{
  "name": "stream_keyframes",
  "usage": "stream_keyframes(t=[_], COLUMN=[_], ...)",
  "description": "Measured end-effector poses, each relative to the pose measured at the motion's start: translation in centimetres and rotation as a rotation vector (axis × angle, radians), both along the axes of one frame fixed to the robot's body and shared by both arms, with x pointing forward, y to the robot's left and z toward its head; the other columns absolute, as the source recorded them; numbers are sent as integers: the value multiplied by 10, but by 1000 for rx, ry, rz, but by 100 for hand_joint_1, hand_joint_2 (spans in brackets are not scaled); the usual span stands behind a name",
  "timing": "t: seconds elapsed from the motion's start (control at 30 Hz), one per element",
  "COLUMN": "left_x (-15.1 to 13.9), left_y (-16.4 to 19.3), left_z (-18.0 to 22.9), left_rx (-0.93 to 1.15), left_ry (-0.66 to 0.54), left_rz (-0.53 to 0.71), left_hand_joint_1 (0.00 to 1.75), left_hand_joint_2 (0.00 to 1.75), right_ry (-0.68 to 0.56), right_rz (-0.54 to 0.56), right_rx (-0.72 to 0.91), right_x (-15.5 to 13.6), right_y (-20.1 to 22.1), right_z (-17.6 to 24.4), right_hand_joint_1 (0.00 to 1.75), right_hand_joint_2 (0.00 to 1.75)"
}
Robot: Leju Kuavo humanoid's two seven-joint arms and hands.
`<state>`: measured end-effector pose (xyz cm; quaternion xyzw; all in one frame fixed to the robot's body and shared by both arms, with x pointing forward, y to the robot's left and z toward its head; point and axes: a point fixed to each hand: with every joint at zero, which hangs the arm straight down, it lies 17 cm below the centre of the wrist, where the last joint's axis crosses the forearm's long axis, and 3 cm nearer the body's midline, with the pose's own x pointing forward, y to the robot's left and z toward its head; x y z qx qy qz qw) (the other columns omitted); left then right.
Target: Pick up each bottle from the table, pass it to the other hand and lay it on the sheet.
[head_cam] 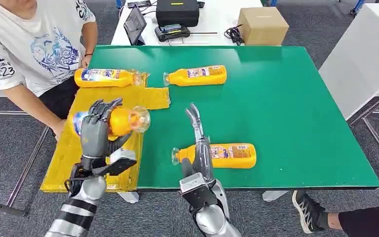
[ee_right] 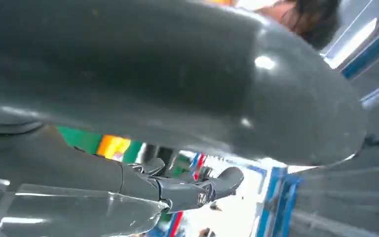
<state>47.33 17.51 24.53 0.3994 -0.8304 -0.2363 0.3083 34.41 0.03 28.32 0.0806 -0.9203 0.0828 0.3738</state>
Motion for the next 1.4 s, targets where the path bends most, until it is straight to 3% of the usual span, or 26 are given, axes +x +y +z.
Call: stream_keyframes(t=[0.1, 0.17, 0.43, 1.1, 1.2, 1.4], left_x=[20, 30, 50, 57, 61, 62], left_y=[2, 10, 43, 60, 62, 56], left_z=[-18, -28, -59, -100, -114, -175], left_rx=[278, 342, 373, 394, 385, 390], left_ry=[11, 34, 139, 256, 306, 557], left_rz=[73, 99, 172, 184, 162, 29], left_hand_joint_1=[175, 175, 175, 175, 175, 175], left_hand_joint_2=[175, 175, 175, 175, 175, 175], right_ry=[-5, -7, -14, -14, -8, 6], right_rz=[46, 61, 89, 106, 119, 164], right_rx=[-6, -14, -31, -35, -36, -40], right_x=[-5, -7, -11, -13, -13, -16], right_y=[11, 15, 23, 25, 27, 33], right_z=[4, 5, 5, 4, 4, 1], right_hand_joint_1=[0, 0, 0, 0, 0, 0], right_hand_joint_2=[0, 0, 0, 0, 0, 0])
